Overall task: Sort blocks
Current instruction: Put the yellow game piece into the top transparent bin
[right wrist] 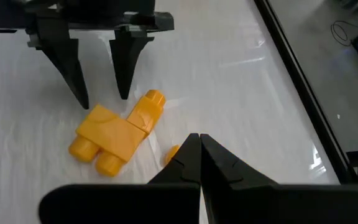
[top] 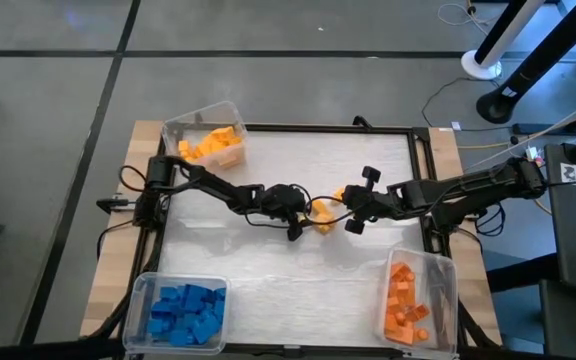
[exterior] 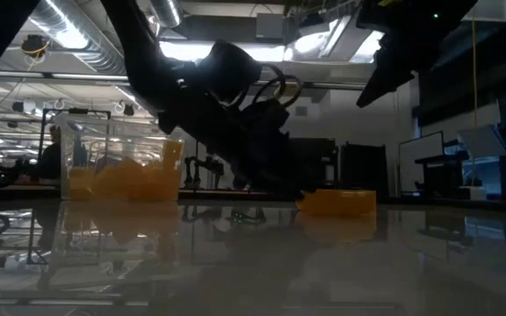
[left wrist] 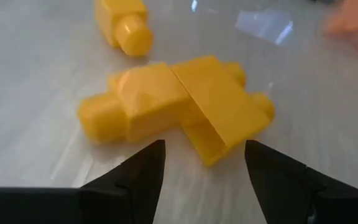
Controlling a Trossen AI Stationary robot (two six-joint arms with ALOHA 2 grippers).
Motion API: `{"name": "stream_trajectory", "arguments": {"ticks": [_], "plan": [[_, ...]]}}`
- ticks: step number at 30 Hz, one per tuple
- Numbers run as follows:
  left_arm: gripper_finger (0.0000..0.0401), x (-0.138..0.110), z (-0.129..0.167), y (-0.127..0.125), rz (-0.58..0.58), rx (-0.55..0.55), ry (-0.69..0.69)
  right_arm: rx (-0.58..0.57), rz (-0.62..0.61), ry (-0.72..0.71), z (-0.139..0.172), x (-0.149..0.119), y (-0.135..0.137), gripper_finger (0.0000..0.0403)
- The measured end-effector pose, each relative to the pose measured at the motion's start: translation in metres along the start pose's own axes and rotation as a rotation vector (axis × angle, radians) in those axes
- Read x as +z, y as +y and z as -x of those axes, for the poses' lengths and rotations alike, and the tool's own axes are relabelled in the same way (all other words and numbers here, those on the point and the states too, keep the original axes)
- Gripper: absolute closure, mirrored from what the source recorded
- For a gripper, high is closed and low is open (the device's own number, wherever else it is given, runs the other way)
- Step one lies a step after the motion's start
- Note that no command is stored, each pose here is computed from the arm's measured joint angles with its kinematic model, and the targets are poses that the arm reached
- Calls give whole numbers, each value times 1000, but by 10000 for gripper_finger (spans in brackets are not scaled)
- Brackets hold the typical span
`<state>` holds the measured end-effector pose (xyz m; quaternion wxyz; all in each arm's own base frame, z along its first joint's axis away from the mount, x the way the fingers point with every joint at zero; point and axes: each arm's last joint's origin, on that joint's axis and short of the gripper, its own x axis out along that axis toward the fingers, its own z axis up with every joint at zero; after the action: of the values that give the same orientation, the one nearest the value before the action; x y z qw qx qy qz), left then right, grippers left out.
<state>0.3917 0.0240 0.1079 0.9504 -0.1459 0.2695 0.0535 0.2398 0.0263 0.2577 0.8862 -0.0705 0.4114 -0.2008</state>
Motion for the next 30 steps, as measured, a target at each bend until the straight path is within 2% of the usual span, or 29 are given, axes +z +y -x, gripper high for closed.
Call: {"name": "stream_trajectory", "arguments": {"ticks": [3,11,18,23,30], "plan": [[191,-4,-5,0,-42,-39,4,0,0,0,0,0,0,402],[191,-7,-10,-1,-154,-55,-25,-1,2,3,0,0,0,402],[198,-10,-20,-1,-189,-93,-27,-1,2,2,0,0,0,402],[255,-14,-26,-1,-193,-94,-19,0,2,3,0,0,0,402],[386,-15,-26,-5,-195,-103,-24,0,2,3,0,0,0,402]]}}
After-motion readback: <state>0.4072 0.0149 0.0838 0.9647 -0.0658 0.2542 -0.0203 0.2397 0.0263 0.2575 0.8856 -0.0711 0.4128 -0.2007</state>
